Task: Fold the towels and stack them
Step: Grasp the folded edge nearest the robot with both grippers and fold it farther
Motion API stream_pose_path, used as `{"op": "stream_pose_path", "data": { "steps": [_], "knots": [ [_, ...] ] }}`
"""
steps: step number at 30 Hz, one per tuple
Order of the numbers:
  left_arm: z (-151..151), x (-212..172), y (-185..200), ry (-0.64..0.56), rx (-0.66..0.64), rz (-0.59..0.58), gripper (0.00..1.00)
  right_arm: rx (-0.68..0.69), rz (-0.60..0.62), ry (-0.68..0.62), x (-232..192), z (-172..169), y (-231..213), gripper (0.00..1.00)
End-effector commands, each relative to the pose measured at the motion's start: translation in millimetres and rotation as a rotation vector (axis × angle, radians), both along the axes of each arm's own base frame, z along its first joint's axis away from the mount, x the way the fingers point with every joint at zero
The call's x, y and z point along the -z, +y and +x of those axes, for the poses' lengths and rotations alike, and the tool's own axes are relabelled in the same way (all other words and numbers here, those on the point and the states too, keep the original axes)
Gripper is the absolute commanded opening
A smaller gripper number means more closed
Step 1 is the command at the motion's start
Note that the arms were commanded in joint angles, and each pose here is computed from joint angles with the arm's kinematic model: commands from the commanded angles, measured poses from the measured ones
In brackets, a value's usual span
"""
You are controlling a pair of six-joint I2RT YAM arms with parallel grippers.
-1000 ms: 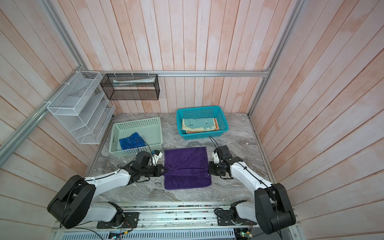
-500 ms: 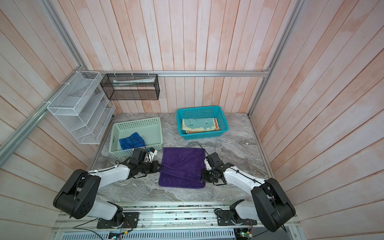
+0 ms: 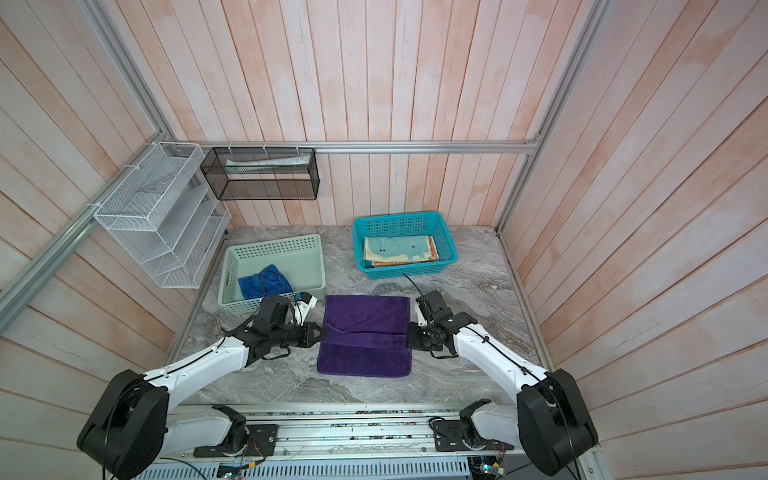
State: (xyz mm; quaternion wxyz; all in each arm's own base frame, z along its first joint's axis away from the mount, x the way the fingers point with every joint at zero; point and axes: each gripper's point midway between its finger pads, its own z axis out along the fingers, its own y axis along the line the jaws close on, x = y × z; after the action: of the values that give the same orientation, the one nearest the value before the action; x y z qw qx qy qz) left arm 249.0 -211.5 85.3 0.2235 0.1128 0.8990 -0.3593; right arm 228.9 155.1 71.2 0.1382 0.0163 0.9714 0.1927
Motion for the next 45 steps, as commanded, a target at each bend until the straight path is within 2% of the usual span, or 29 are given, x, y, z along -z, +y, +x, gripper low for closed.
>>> {"op": "stream_pose_path", "data": {
  "steps": [1, 2, 4, 5, 8, 11, 17, 20, 25, 28, 32, 37, 42, 45],
  "knots": [
    [-13.2, 23.2, 11.6, 0.059, -0.029, 0.048, 0.06, -0.001, -0.01, 0.036, 9.4, -13.5, -6.9, 0.0],
    [-16.1, 27.4, 12.9, 0.074, -0.031, 0.053, 0.08, -0.013, 0.005, 0.052, 12.4, -17.1, -4.2, 0.0],
    [-22.6, 31.7, 14.4, 0.099, -0.037, 0.047, 0.2, -0.022, 0.018, 0.098, 19.4, -25.4, -2.3, 0.0],
    [-24.5, 30.4, 14.7, 0.102, -0.04, 0.039, 0.26, -0.02, 0.017, 0.109, 21.2, -27.9, -2.9, 0.03],
    [-28.6, 20.3, 18.4, 0.094, -0.058, 0.031, 0.35, -0.028, 0.068, 0.115, 11.9, -32.9, 3.3, 0.3],
    [-23.8, 1.6, 25.4, 0.053, -0.091, 0.031, 0.37, -0.039, 0.104, 0.086, -9.8, -29.3, 9.0, 0.37],
    [0.1, -25.2, 25.2, -0.011, -0.118, 0.023, 0.39, -0.018, 0.036, -0.001, -21.7, -4.6, 2.7, 0.38],
    [17.5, -27.3, 11.7, 0.005, -0.084, 0.028, 0.32, -0.055, 0.027, -0.012, -18.9, 10.4, 11.5, 0.37],
    [38.5, -7.5, -10.4, 0.045, -0.049, 0.084, 0.26, -0.1, 0.027, 0.009, -3.4, 29.3, 29.2, 0.25],
    [40.0, 16.2, -15.3, 0.106, -0.041, 0.116, 0.26, -0.121, 0.015, 0.049, 16.6, 25.5, 34.2, 0.2],
    [24.4, 39.8, -18.5, 0.178, -0.011, 0.158, 0.25, -0.144, 0.008, 0.119, 40.1, 4.6, 36.4, 0.15],
    [-21.4, 51.0, -9.5, 0.25, 0.009, 0.227, 0.24, -0.159, 0.051, 0.203, 52.5, -42.4, 39.9, 0.13],
    [-71.3, 56.0, 13.8, 0.345, -0.063, 0.269, 0.24, -0.114, 0.077, 0.245, 54.1, -85.5, 31.3, 0.16],
    [-89.2, 55.1, 23.1, 0.378, -0.121, 0.256, 0.24, -0.064, 0.076, 0.202, 43.6, -88.2, 20.8, 0.19]
  ]
}}
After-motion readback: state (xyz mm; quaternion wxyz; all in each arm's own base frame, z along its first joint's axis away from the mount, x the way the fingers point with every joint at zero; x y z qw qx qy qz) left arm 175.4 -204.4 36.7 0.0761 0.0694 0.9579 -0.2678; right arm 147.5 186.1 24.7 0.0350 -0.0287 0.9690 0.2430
